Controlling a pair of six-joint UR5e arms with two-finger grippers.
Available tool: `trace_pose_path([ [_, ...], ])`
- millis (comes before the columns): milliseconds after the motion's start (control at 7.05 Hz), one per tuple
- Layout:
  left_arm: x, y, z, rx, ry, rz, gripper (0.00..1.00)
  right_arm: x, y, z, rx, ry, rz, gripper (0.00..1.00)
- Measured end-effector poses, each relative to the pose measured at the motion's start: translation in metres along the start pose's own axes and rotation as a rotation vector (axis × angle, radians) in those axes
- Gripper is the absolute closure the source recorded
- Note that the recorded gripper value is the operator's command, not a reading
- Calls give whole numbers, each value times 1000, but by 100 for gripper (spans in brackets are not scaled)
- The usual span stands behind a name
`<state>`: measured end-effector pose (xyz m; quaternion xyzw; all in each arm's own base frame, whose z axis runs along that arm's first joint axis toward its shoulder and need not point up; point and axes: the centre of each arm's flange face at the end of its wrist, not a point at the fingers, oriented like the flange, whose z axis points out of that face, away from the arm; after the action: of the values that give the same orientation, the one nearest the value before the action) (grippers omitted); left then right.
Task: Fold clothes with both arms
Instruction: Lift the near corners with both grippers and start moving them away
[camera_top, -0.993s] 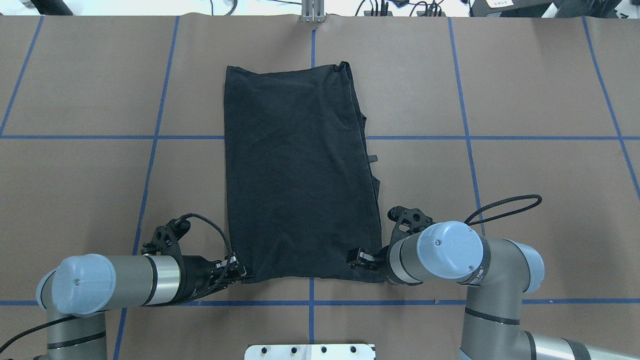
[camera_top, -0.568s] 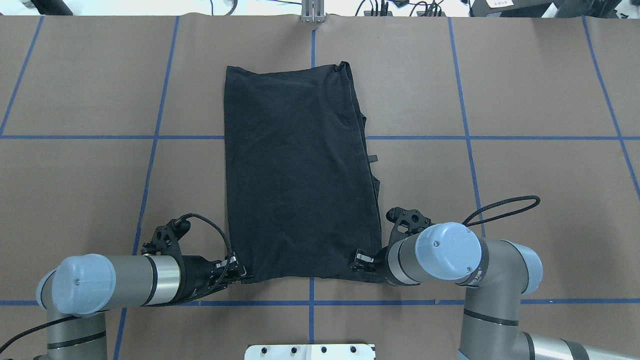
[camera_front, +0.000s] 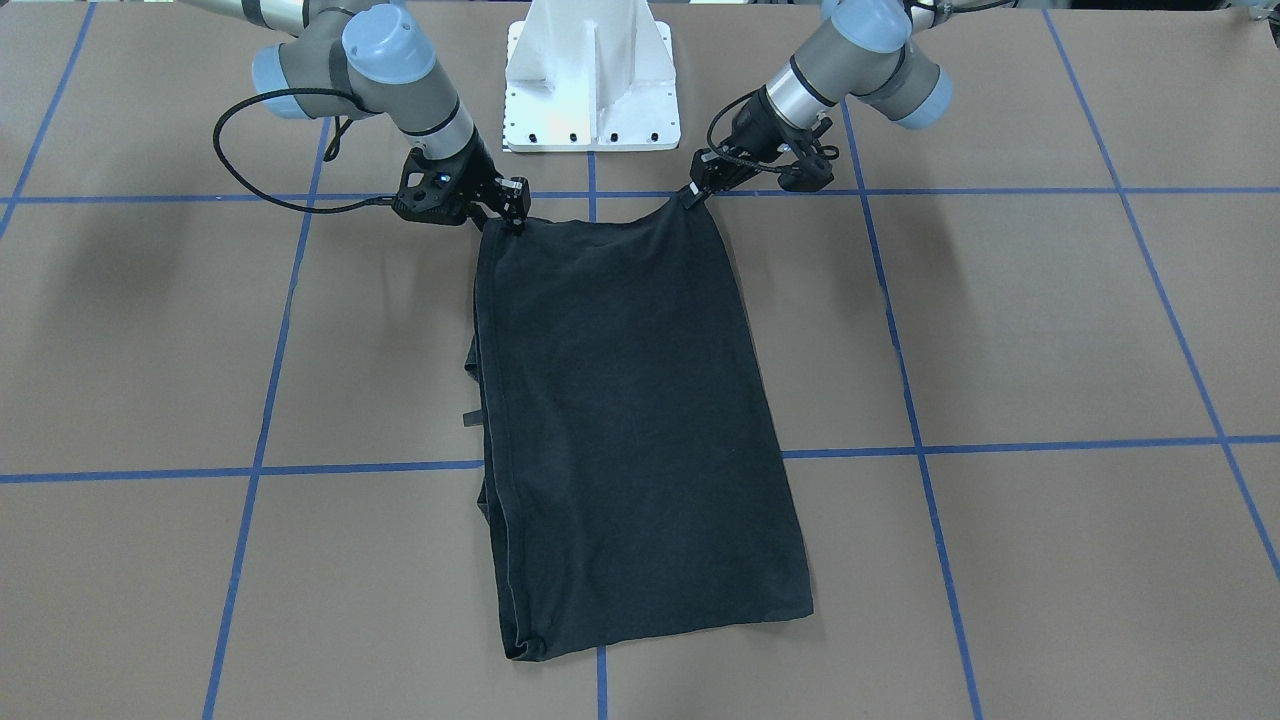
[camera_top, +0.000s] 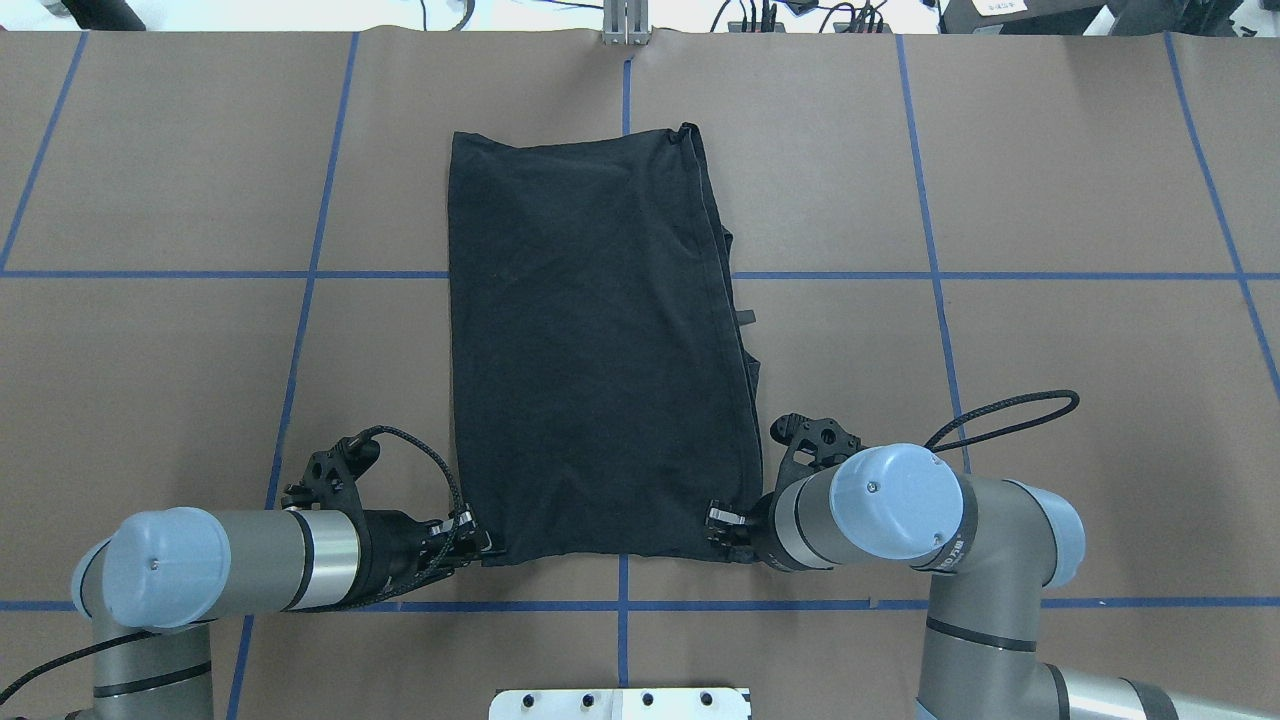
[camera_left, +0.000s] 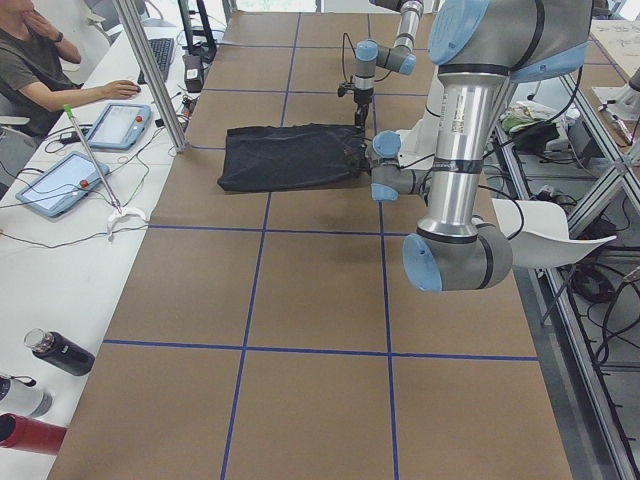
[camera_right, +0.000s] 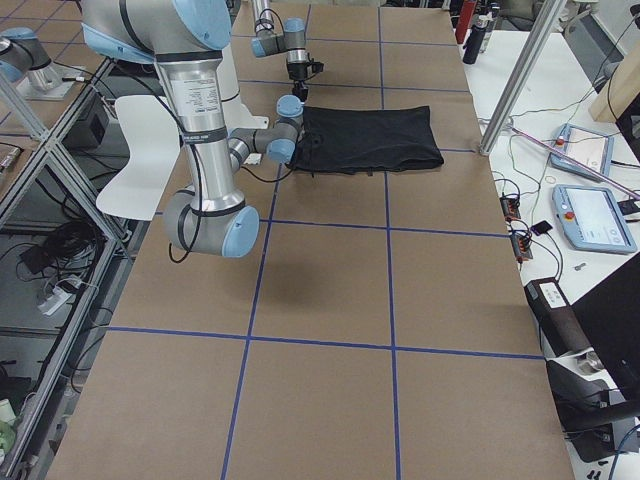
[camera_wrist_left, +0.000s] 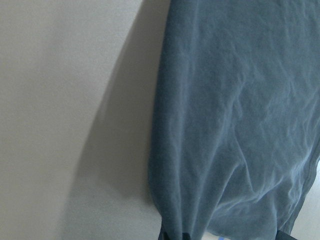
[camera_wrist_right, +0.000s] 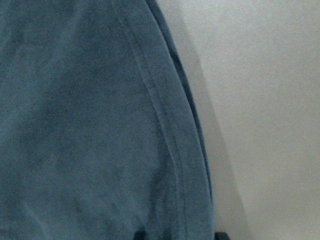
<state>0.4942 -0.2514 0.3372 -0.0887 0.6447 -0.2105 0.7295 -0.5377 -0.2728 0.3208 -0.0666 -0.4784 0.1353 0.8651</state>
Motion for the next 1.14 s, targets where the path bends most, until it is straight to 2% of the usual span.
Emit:
trace_pose_path([
  [142,0,0,0,0,1,0,100,-1,0,-1,-1,-3,0,96],
  [284,0,0,0,0,0,0,100,-2,0,-2,0,-5,0,100],
  [710,2,1,-2,-3,4,0,100,-5,1,-8,2,-20,-2,100],
  [1135,15,6,-24,-45,29,4,100,-5,7,-33,-25,-57,-10,100],
])
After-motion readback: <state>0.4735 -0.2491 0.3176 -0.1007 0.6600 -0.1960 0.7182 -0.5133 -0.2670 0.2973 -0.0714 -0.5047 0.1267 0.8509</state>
